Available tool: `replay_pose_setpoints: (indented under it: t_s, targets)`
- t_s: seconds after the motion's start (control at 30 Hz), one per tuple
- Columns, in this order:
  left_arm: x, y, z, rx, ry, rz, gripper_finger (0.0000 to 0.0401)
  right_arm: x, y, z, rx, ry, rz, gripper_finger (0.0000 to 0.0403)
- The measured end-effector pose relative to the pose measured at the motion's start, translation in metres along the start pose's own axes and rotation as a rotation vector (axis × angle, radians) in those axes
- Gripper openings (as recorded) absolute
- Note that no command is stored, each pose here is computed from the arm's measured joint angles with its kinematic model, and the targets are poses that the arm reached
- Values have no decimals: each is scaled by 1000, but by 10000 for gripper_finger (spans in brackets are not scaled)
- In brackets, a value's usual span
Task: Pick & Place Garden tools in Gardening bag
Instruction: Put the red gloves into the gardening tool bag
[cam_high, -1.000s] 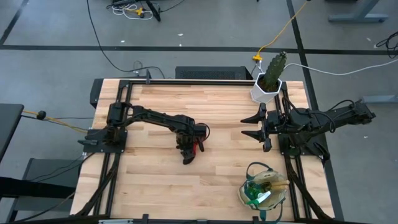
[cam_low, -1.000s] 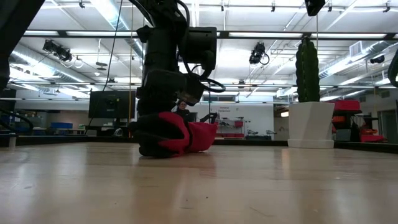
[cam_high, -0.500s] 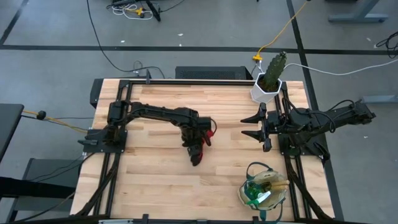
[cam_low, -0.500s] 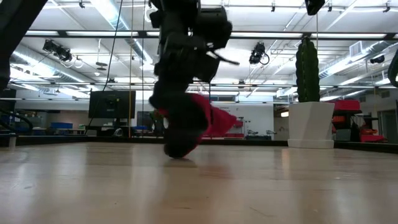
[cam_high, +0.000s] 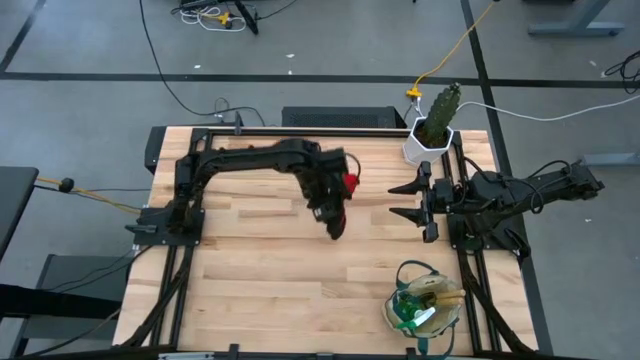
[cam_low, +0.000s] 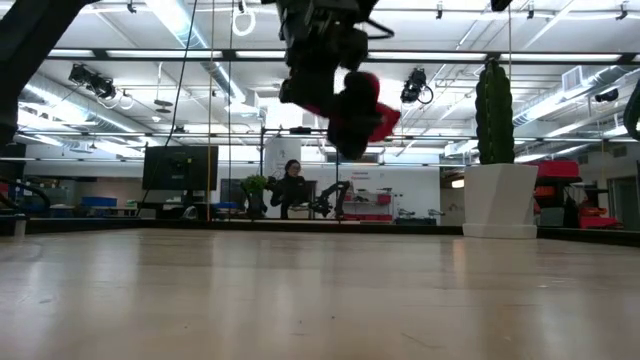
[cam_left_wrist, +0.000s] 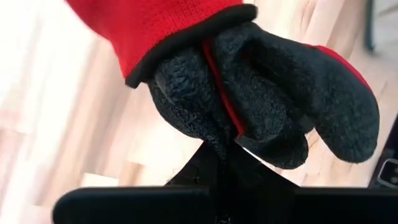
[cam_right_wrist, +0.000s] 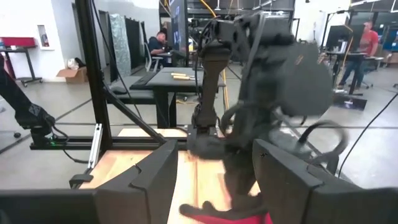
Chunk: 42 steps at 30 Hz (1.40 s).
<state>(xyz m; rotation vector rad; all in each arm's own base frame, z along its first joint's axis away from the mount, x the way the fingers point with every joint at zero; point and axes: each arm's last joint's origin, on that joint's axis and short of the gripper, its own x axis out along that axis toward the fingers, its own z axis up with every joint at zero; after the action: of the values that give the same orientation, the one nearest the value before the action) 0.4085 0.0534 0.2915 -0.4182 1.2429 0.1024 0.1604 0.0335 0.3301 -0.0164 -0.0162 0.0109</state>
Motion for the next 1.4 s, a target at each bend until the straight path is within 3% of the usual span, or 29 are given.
replay_pose_setpoints:
  t_s: [0.23, 0.43, 0.87, 1.4]
  targets:
    - [-39, 7, 18, -6, -131, -55, 10, 0, 0, 0, -41, -1, -14, 210]
    - [-60, 10, 25, -13, -196, -113, 10, 0, -2, 0, -146, 5, -68, 210]
    - [-73, 8, 29, -27, -216, -280, 10, 0, -4, -1, -361, 37, -120, 218]
    - [-78, 8, 39, -35, -295, -380, 10, -2, -9, -8, -590, 175, -285, 327]
